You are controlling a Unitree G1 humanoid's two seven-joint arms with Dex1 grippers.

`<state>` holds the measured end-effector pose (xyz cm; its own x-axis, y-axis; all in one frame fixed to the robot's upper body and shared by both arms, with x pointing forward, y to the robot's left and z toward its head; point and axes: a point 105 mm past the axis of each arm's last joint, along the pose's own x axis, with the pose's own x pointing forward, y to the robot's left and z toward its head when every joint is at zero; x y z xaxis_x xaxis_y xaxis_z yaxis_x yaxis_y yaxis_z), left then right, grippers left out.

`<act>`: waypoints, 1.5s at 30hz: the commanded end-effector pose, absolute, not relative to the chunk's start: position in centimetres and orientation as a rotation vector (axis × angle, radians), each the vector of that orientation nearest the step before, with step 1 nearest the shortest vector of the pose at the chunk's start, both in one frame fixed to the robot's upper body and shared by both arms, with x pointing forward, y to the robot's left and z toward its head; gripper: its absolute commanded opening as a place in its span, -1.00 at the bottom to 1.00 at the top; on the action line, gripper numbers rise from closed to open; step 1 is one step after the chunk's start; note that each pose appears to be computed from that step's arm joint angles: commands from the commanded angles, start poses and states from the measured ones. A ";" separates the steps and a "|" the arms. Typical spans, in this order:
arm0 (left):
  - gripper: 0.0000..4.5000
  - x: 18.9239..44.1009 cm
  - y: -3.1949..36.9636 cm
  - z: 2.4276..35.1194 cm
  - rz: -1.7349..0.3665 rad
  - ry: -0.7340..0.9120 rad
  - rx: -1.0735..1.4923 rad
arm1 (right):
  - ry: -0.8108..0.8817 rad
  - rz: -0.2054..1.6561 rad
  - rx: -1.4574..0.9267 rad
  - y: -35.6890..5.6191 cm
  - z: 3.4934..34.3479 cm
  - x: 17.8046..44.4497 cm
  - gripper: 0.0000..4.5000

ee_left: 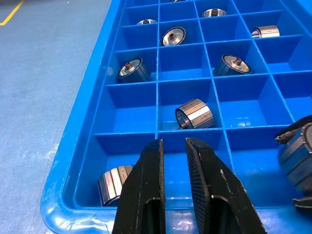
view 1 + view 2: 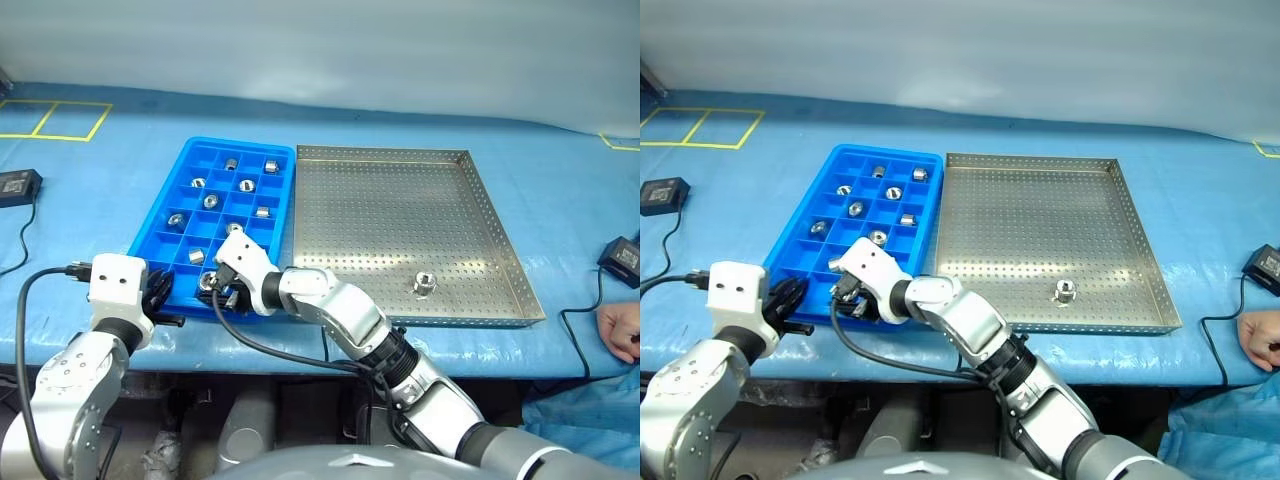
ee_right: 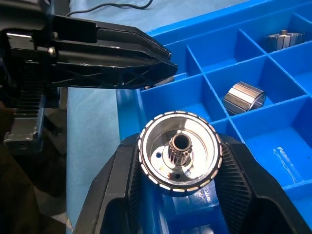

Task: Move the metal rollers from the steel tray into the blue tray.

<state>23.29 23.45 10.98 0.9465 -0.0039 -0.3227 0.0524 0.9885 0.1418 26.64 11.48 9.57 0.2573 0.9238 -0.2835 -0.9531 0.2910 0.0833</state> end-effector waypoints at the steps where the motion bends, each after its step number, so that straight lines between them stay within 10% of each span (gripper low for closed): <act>1: -0.68 23.6 22.7 12.2 -0.055 0.274 0.169 | 0.206 1.311 -0.109 12.2 11.5 26.6 0.09; 4: -0.68 23.8 22.4 12.2 -0.070 0.272 0.166 | 0.157 1.315 -0.087 12.0 12.6 26.6 0.48; 12: -0.68 25.5 17.1 12.9 -0.283 0.187 0.059 | 0.029 1.120 -0.183 5.5 15.8 28.8 0.48; 25: -0.68 26.7 8.4 12.8 -0.793 0.145 -0.025 | 0.296 0.545 -0.391 -11.2 12.9 31.5 0.48; 45: -0.68 27.3 4.6 12.0 -0.985 0.163 -0.047 | 0.563 0.237 -0.229 -16.5 7.7 30.1 0.48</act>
<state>27.37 5.12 10.93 0.5506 -0.8196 -0.1586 0.8089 0.5707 -0.1412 30.08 -16.05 7.46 0.8096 0.1774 -0.5596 -0.3090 0.9393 -0.1493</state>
